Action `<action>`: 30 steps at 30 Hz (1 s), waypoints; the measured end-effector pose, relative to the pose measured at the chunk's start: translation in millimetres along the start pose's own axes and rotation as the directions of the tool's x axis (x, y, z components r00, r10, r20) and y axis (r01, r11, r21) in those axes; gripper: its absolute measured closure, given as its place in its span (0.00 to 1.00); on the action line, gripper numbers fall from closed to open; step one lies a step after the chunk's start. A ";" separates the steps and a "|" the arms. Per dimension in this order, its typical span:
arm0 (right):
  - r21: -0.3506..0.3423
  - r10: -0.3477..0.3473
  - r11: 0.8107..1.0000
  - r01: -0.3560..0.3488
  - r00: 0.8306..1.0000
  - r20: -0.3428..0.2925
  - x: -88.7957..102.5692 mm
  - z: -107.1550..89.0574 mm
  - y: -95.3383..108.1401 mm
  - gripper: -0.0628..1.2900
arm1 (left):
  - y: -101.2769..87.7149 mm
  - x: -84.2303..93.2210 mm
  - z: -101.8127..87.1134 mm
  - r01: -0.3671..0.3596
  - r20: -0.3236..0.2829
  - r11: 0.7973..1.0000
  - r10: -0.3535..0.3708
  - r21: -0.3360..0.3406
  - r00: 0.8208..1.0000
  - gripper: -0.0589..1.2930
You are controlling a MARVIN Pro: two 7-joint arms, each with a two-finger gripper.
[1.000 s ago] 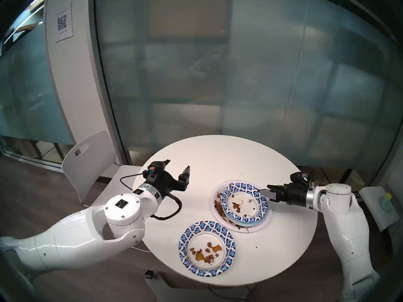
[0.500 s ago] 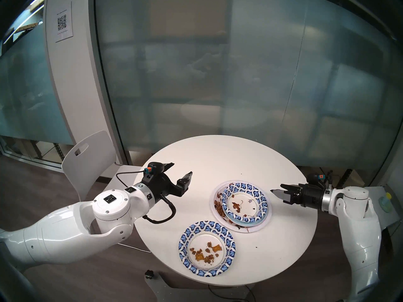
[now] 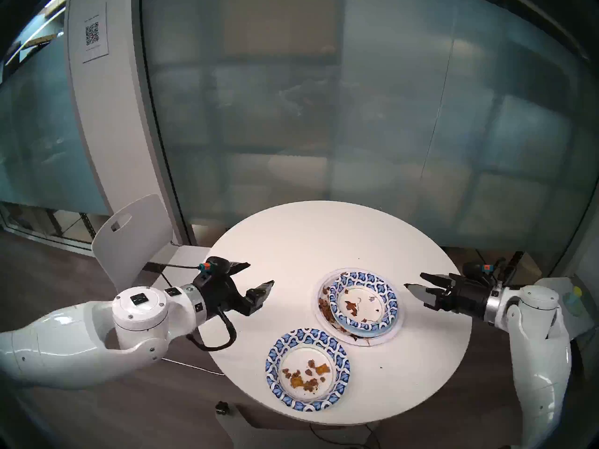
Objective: Stack the plates into one stack
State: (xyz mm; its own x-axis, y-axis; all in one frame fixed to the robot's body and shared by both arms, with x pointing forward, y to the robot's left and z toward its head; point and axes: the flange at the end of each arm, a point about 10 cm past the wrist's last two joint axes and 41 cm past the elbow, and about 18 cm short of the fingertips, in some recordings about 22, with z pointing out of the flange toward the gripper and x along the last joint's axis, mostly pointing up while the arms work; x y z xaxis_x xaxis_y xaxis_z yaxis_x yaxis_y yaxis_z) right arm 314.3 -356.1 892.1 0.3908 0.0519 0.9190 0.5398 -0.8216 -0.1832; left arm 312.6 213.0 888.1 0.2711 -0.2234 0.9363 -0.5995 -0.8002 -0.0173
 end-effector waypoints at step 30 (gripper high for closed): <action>-0.099 0.008 0.995 -0.016 0.997 -0.080 -31.6 -34.2 -38.8 0.05 | 23.6 -45.9 -39.2 0.190 0.186 0.974 -0.166 -0.120 0.969 0.08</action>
State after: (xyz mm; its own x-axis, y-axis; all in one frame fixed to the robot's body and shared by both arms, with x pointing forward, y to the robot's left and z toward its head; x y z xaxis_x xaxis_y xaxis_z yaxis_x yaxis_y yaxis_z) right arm 255.6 -345.3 882.2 0.3340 -0.0007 0.9426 0.4567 -0.8747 -0.1625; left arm 256.6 226.2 858.5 0.5018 -0.1869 0.8446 -0.6229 -0.7555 0.2029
